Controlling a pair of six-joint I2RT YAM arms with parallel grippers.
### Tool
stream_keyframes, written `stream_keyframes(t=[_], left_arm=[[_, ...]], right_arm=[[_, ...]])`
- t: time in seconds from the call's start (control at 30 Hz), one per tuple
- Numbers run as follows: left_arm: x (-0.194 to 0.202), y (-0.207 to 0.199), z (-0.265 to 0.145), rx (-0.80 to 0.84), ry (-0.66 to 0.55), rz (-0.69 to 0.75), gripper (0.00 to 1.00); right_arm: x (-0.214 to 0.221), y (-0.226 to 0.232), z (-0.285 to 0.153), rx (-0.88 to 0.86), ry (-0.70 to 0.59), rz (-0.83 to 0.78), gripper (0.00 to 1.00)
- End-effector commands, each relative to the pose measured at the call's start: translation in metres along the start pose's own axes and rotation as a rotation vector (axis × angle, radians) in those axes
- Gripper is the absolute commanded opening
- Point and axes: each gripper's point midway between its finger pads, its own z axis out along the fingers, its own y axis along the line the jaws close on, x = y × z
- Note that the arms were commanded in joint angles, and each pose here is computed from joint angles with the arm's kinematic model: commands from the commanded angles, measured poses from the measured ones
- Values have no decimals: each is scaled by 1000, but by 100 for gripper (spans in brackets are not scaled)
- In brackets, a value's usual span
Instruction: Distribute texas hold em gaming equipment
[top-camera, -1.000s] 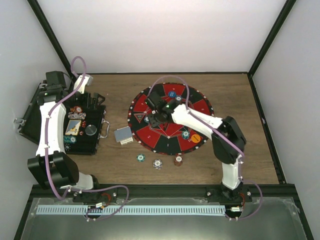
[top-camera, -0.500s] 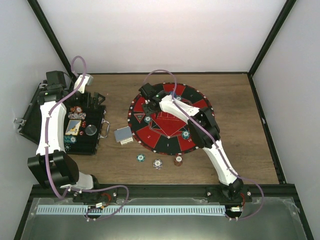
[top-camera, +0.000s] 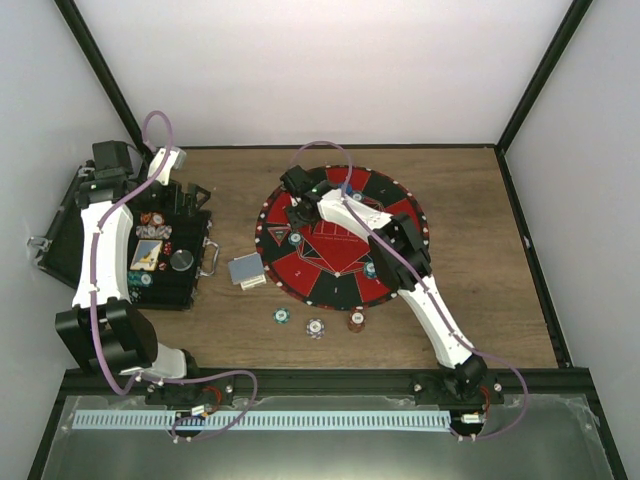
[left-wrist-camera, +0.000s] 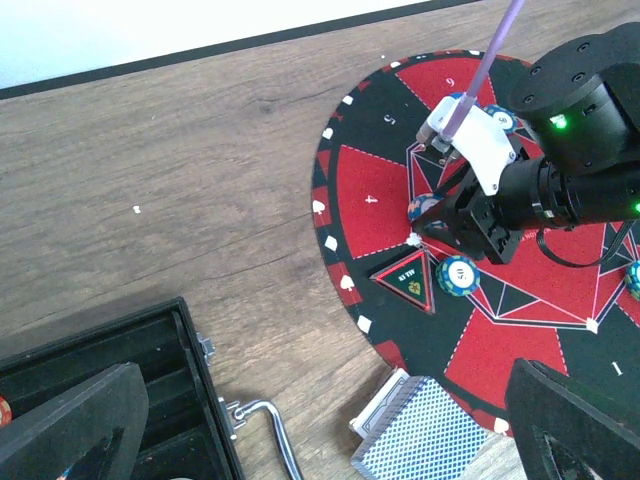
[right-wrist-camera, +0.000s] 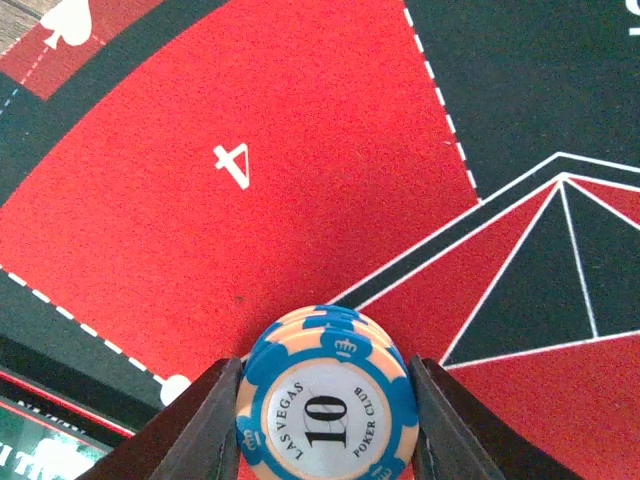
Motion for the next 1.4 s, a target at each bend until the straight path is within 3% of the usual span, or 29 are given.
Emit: stream_keyframes(t=[0.0, 0.13, 0.27, 0.37, 0.6, 0.83, 1.1, 1.37], left_arm=[[1, 0, 3, 23, -11, -8, 100], [2, 0, 3, 23, -9, -9, 100], [2, 0, 2, 17, -8, -8, 100], [1, -1, 0, 17, -10, -11, 100], [-4, -4, -5, 17, -17, -15, 100], [-1, -9, -11, 13, -12, -12, 100], [1, -15, -16, 14, -16, -7, 100], [-1, -15, -20, 2, -20, 0, 100]], right_arm=[[6, 4, 6, -19, 27, -10, 31], [-1, 4, -1, -19, 11, -7, 38], [-20, 2, -18, -6, -32, -11, 58], [-35, 1, -36, 1, -67, -11, 66], [-52, 6, -112, 8, -147, -15, 68], [39, 57, -166, -39, -87, -100, 81], [174, 109, -179, -106, 97, -167, 91], [235, 124, -174, -149, 200, -196, 91]])
